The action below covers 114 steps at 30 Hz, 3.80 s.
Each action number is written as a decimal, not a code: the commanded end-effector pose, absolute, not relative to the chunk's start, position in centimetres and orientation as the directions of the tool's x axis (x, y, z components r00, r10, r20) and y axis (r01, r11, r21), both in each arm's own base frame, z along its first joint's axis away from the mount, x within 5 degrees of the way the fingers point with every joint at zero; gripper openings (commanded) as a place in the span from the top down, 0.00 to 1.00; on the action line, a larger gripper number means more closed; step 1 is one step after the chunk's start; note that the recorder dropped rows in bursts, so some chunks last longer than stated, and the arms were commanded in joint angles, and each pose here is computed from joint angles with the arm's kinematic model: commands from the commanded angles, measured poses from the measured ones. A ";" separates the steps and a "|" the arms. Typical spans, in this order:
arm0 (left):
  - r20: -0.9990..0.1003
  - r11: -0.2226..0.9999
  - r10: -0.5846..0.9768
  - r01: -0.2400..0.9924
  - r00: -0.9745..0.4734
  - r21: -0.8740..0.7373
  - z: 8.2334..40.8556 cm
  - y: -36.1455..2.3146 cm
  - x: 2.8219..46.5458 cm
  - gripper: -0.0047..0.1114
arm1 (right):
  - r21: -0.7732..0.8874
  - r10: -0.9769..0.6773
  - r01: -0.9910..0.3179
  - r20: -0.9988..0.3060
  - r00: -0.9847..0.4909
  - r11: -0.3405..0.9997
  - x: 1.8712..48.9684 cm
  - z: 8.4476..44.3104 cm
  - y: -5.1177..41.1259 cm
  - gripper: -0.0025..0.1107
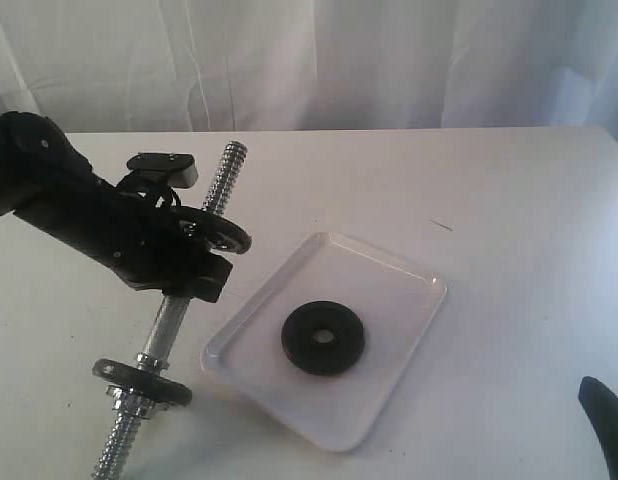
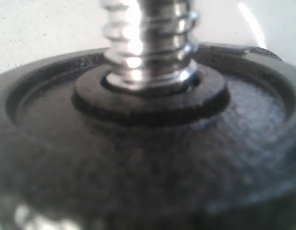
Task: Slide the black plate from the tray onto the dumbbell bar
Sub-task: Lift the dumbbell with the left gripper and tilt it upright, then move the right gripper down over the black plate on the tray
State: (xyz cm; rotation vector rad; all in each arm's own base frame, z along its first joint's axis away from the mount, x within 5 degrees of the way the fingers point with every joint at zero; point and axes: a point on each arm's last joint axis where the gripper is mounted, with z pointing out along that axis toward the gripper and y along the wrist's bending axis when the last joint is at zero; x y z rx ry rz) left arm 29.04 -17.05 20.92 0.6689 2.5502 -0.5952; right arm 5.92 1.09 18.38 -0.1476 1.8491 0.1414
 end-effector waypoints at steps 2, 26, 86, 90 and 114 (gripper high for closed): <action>-0.598 0.767 0.326 0.575 -0.732 -0.286 24.2 -16.8 28.1 0.96 | 0.098 0.075 -0.167 -0.987 -0.139 0.981 6.2 19.7 1.1 0.05; -0.638 0.770 0.324 0.586 -0.699 -0.251 25.0 -15.8 26.4 0.96 | 0.691 0.737 -0.266 -0.660 0.147 0.672 6.0 23.5 0.2 0.05; -0.672 0.761 0.336 0.610 -0.660 -0.219 25.6 -15.7 26.3 0.96 | -0.053 -0.150 -0.245 -0.905 -0.397 0.968 13.9 35.6 2.9 0.98; -0.677 0.754 0.353 0.625 -0.647 -0.204 25.6 -15.7 26.3 0.96 | -0.101 -0.291 -0.364 -0.805 -0.517 0.926 19.6 36.7 4.5 0.98; -0.657 0.735 0.415 0.657 -0.630 -0.165 25.3 -15.5 26.1 0.96 | 0.155 -0.648 -0.761 -0.434 -0.626 0.630 32.6 24.0 18.2 0.06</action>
